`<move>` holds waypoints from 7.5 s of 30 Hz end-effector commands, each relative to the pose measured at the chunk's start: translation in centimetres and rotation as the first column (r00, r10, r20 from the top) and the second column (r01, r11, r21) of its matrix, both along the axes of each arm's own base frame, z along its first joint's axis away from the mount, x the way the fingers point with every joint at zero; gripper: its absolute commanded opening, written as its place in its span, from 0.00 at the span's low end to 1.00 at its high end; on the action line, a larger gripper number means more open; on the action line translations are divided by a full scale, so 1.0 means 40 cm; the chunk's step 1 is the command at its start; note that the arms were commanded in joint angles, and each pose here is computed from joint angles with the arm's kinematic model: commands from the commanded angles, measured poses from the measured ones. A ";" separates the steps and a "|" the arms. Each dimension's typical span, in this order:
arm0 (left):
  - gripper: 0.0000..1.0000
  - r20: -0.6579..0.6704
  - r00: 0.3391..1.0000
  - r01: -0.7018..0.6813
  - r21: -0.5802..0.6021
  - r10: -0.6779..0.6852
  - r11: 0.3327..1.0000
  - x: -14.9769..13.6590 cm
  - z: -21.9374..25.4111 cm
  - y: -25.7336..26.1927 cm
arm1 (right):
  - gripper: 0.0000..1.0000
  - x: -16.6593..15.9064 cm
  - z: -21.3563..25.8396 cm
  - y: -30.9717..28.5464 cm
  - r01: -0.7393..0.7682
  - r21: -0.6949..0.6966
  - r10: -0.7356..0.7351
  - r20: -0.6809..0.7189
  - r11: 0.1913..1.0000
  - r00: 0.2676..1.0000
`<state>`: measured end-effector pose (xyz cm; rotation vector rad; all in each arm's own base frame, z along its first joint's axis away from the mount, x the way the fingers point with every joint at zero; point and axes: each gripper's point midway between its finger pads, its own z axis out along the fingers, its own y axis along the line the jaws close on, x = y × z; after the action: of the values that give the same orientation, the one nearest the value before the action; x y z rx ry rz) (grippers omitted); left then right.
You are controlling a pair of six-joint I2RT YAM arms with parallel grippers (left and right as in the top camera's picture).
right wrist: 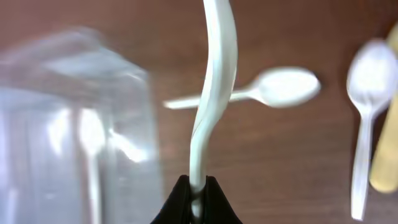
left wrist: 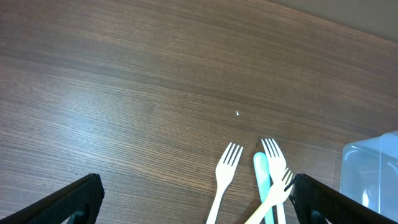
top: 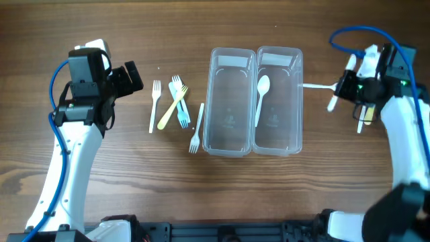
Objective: Pack container
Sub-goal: 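Place the second white spoon into the right container, then grasp a third white spoon with the right gripper, then lower the third white spoon into the right container and release, then move the right gripper to the beige spoon and grasp it, then place the beige spoon into the right container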
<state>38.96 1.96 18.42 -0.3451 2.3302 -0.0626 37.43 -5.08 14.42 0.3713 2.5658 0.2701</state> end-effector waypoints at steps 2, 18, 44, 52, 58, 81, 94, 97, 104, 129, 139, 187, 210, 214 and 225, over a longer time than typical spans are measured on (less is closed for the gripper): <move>1.00 0.013 1.000 -0.005 0.021 0.005 1.000 0.011 0.015 0.013 | 0.04 0.012 0.074 0.112 -0.107 0.045 0.103 0.086 0.993 0.991; 1.00 0.013 1.000 -0.005 0.021 0.005 1.000 0.011 0.015 0.013 | 0.40 0.055 -0.160 0.341 -0.260 0.142 0.274 -0.095 0.955 0.957; 1.00 0.013 1.000 -0.005 0.021 0.004 1.000 0.011 0.015 0.013 | 0.64 -0.053 -0.173 -0.330 0.367 -0.159 -0.395 -0.209 0.916 0.895; 1.00 0.013 1.000 -0.005 0.021 0.005 1.000 0.011 0.015 0.013 | 0.59 -0.041 -0.282 -0.334 0.288 -0.151 -0.320 -0.278 0.946 0.906; 1.00 0.013 1.000 -0.005 0.021 0.004 1.000 0.011 0.015 0.013 | 0.53 -0.002 -0.305 -0.307 0.235 -0.075 -0.247 -0.245 0.969 0.938; 1.00 0.013 1.000 -0.005 0.021 0.004 1.000 0.011 0.015 0.013 | 0.27 -0.022 -0.401 -0.297 0.197 -0.061 -0.206 -0.327 0.979 0.922; 1.00 0.013 1.000 -0.005 0.021 0.005 1.000 0.011 0.015 0.013 | 0.04 0.023 -0.263 -0.215 0.201 0.129 -0.162 -0.259 0.971 0.952; 1.00 0.013 1.000 -0.005 0.021 0.005 1.000 0.011 0.015 0.013 | 0.04 0.067 -0.079 -0.145 0.120 0.166 -0.104 -0.102 0.979 0.989; 1.00 0.013 1.000 -0.005 0.021 0.005 1.000 0.011 0.015 0.013 | 0.04 0.081 0.183 0.131 -0.169 0.053 0.158 0.163 0.984 0.974; 1.00 0.013 1.000 -0.005 0.021 0.004 1.000 0.011 0.015 0.013 | 0.53 0.191 0.241 0.111 -0.069 -0.148 0.104 0.246 0.987 0.964; 1.00 0.013 1.000 -0.005 0.021 0.005 1.000 0.011 0.015 0.013 | 0.55 0.071 0.041 -0.392 0.313 -0.260 -0.322 0.011 0.913 0.947; 1.00 0.013 1.000 -0.005 0.021 0.005 1.000 0.011 0.015 0.013 | 0.04 -0.012 -0.383 -0.381 0.279 -0.119 -0.303 -0.419 0.953 0.856; 1.00 0.013 1.000 -0.005 0.021 0.004 1.000 0.011 0.015 0.013 | 0.04 0.050 -0.133 0.399 -0.316 -0.008 0.306 -0.227 0.949 0.925; 1.00 0.013 1.000 -0.005 0.021 0.004 1.000 0.011 0.015 0.013 | 0.13 0.043 -0.191 0.442 -0.359 -0.005 0.345 -0.265 0.933 0.901; 1.00 0.013 1.000 -0.005 0.021 0.005 1.000 0.011 0.015 0.013 | 0.49 0.162 0.144 0.191 -0.019 -0.267 0.050 0.109 0.964 0.993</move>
<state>38.96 2.01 18.41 -0.3468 2.3301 -0.0585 42.32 8.69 14.11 -0.0306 2.6391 0.1011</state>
